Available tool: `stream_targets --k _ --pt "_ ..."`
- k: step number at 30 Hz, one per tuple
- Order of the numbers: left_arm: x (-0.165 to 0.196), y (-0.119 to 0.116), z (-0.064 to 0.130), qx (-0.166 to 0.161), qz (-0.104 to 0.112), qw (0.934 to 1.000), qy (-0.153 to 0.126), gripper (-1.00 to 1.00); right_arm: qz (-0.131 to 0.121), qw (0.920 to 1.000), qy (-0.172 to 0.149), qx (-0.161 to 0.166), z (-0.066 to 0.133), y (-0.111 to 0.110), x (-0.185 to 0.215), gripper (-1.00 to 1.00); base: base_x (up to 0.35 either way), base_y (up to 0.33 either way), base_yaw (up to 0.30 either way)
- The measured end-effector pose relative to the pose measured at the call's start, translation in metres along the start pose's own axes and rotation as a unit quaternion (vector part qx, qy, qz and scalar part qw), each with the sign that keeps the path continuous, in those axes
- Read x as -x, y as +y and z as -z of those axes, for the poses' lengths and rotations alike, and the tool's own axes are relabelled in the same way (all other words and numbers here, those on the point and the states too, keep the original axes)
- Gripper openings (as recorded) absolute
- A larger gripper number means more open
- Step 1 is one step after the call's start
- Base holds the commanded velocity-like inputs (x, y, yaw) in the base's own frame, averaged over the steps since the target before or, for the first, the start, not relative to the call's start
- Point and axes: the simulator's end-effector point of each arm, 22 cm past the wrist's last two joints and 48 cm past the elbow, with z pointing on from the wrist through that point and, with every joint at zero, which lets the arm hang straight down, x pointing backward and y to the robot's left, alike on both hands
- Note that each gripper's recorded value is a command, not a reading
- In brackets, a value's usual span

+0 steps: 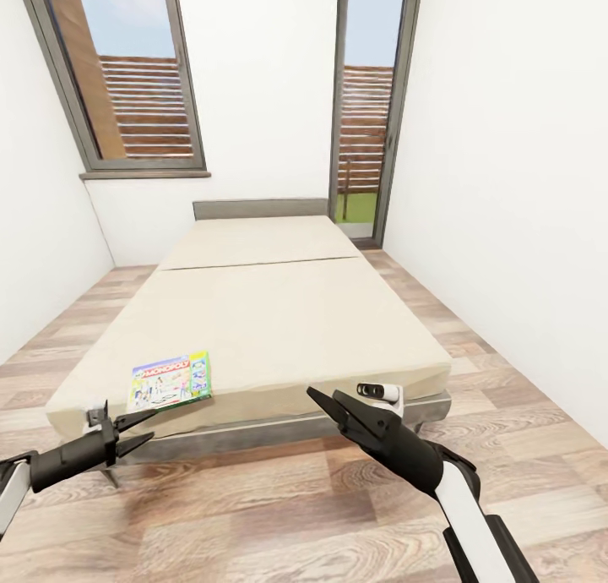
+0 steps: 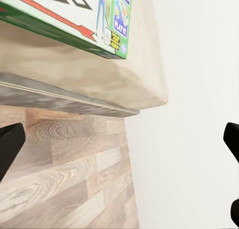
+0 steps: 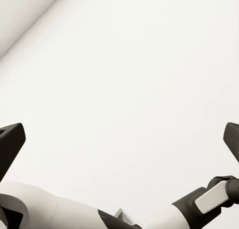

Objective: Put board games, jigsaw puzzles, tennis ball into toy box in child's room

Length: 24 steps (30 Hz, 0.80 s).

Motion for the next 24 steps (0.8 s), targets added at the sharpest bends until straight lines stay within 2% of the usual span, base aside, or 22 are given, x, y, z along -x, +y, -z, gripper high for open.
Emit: stream_targets --k 12,17,24 --pt "-0.002 0.0 -0.008 -0.002 -0.01 0.9999 -0.005 1.0 0.001 1.0 0.0 -0.002 0.002 -0.001 0.001 1.0 0.0 0.0 0.0" --pt "-0.016 -0.004 -0.032 -0.017 -0.019 0.9997 -0.007 1.0 0.002 1.0 -0.001 -0.003 0.003 -0.001 0.002 1.0 0.0 0.0 0.0" --pt "-0.012 -0.011 -0.048 -0.016 -0.028 0.9994 -0.012 1.0 0.003 1.0 -0.002 -0.003 0.003 -0.001 0.003 1.0 0.0 0.0 0.0"
